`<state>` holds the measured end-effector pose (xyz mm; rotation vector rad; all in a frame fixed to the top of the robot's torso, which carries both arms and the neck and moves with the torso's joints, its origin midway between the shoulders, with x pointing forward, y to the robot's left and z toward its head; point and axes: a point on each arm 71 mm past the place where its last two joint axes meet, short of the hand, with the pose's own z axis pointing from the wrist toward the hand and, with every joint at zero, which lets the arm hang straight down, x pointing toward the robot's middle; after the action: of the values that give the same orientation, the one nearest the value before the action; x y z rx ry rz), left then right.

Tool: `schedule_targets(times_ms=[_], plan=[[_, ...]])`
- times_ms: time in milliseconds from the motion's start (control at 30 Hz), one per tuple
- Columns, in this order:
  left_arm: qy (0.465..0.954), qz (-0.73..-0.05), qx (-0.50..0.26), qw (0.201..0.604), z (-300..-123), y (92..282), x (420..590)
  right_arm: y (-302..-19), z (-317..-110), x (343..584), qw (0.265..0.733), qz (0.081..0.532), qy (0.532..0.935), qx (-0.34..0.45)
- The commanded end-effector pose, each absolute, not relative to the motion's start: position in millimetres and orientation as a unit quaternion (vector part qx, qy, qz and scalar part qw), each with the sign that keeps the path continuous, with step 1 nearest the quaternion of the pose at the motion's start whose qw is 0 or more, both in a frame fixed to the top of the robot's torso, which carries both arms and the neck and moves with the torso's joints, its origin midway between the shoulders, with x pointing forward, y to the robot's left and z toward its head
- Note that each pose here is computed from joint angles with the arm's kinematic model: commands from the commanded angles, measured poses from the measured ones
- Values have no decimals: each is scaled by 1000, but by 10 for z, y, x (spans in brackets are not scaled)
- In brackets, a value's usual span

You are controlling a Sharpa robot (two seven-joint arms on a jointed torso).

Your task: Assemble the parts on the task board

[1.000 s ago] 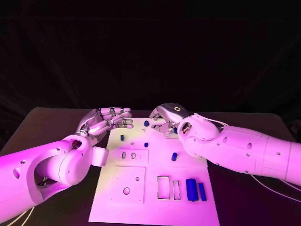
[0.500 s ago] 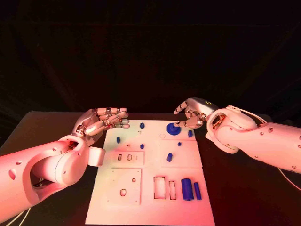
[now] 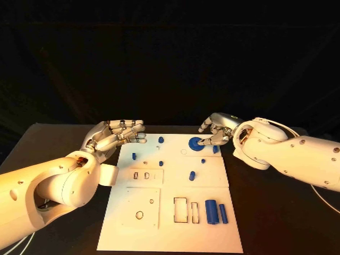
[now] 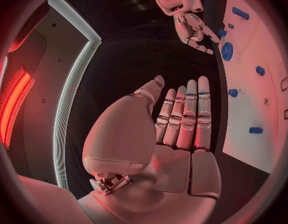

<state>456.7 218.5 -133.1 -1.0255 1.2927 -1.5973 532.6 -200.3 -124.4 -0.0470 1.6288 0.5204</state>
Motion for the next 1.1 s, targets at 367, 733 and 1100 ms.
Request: schedule_targets(times_ms=[367,733,1100], plan=[[517,-640,-402,402,-1320,2169,4558,-1911,-1345,5375,638,214,739,-26],[517,-639,-402,403,-1321,2166,4561,-1890,-1405,5393,632,208,746,-33],[517,-639,-402,403,-1323,2163,4564,-1875,-1452,5404,628,206,750,-35]])
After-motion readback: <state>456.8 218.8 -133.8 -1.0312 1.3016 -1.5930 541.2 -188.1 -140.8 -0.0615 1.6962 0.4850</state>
